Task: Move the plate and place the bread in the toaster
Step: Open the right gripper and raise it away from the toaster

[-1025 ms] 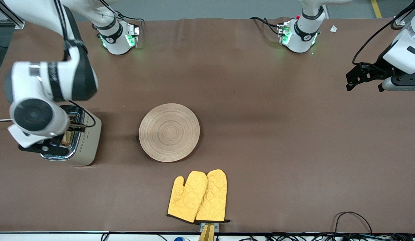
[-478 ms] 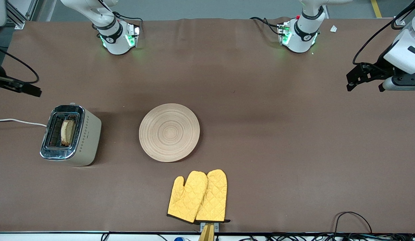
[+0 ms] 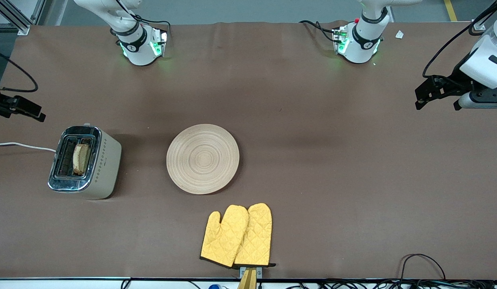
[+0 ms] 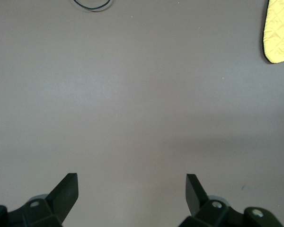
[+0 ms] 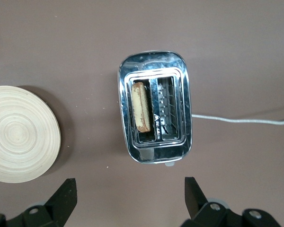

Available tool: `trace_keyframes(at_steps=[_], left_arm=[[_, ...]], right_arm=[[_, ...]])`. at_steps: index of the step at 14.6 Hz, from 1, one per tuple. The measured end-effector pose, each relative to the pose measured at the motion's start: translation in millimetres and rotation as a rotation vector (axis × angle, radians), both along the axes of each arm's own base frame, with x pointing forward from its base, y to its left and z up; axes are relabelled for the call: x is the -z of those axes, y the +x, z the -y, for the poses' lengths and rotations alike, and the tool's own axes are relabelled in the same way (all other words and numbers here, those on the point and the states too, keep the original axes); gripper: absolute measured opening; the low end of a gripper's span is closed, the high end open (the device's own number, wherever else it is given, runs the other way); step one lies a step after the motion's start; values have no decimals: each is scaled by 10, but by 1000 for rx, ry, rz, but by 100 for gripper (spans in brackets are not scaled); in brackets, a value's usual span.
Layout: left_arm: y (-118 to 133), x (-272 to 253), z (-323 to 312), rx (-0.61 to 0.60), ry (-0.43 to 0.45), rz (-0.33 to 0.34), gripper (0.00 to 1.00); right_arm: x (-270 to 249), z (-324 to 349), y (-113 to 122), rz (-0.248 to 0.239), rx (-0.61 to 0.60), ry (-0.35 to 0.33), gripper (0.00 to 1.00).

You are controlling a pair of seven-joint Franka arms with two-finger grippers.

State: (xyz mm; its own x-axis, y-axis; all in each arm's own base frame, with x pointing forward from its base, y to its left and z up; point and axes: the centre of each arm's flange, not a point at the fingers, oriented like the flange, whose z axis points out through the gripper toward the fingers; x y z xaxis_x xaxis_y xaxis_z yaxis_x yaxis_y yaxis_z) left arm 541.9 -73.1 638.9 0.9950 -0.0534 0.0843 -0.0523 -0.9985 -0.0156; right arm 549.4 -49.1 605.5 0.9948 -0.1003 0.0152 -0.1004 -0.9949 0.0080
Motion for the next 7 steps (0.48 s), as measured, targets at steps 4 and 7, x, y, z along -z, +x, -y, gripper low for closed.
trace_keyframes(at_steps=[4,7], left_arm=[[2,2,-4,-1,0,0,100],[4,7,-4,-1,0,-1,100]], right_arm=[[-54,-38,-220,29,-32,0,100],[-32,-38,-224,26,-34,0,100]])
